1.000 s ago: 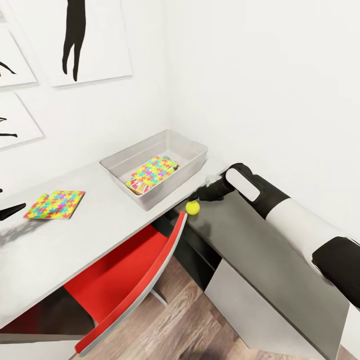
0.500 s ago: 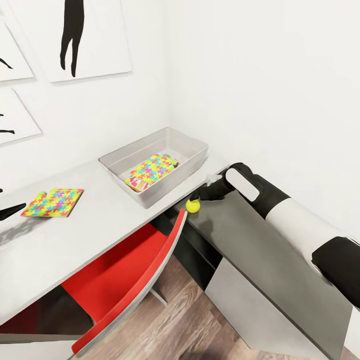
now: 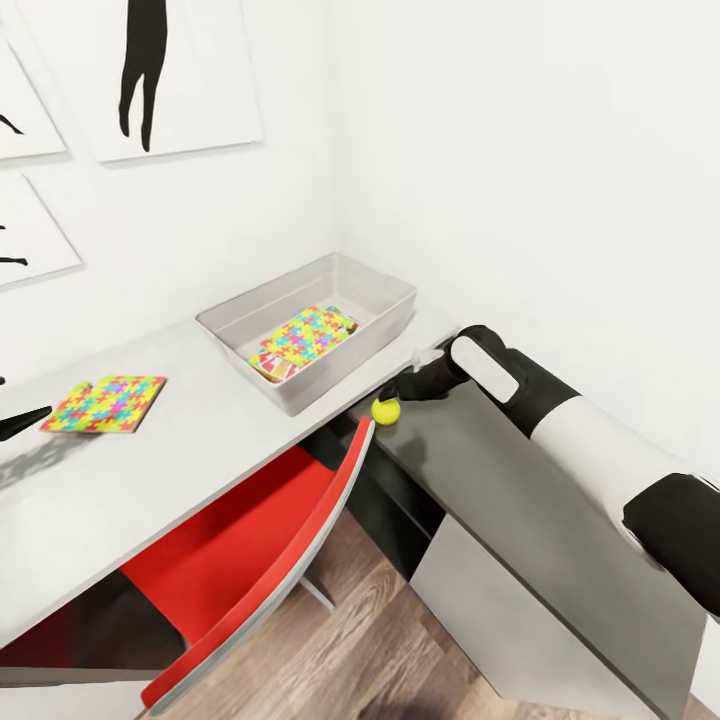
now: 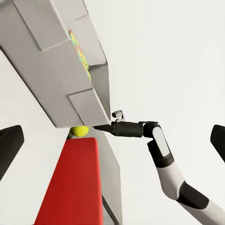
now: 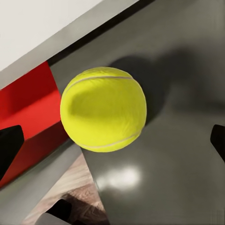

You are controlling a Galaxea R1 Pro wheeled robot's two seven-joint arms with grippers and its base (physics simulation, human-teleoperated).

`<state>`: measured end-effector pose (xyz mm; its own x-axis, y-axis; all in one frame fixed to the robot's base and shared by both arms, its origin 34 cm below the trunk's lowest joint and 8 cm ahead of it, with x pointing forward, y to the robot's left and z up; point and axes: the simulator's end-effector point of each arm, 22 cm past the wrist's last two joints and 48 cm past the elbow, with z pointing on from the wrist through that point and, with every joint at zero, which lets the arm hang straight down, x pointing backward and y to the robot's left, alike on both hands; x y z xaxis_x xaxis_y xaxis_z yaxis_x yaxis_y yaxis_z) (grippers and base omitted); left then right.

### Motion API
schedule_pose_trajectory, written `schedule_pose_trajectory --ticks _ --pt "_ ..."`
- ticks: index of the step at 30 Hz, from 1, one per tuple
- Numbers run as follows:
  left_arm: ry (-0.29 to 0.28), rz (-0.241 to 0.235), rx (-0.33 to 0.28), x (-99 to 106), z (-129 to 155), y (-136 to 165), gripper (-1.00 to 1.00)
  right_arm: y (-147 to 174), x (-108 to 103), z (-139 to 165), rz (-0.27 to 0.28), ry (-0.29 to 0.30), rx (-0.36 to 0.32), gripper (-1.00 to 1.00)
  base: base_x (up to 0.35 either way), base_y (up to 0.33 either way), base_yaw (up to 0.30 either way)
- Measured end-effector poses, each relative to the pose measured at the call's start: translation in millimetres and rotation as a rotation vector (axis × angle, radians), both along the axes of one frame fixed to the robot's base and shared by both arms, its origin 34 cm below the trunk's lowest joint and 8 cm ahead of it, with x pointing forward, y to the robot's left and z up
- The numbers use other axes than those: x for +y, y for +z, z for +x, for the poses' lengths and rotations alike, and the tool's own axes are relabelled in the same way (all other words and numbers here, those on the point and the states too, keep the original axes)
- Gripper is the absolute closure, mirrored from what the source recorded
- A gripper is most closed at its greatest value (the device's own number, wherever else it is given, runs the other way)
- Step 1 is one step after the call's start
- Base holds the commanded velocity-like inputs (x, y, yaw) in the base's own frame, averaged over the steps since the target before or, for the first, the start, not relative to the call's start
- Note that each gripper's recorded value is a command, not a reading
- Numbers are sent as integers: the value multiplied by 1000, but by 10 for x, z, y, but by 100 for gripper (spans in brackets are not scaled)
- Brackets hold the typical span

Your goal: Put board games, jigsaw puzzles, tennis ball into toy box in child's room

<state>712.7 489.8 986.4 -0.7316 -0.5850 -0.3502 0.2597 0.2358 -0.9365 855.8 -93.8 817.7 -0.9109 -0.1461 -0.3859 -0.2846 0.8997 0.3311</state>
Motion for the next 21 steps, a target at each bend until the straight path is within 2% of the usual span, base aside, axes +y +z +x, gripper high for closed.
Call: schedule_pose_trajectory --ticks 7,21 --pt "0 0 0 -1 -4 -116 -100 -112 7 -4 1 1 -1 -100 0 0 0" --pt "0 0 -1 0 -4 -114 -100 -101 24 -5 3 4 -3 -100 0 0 0"
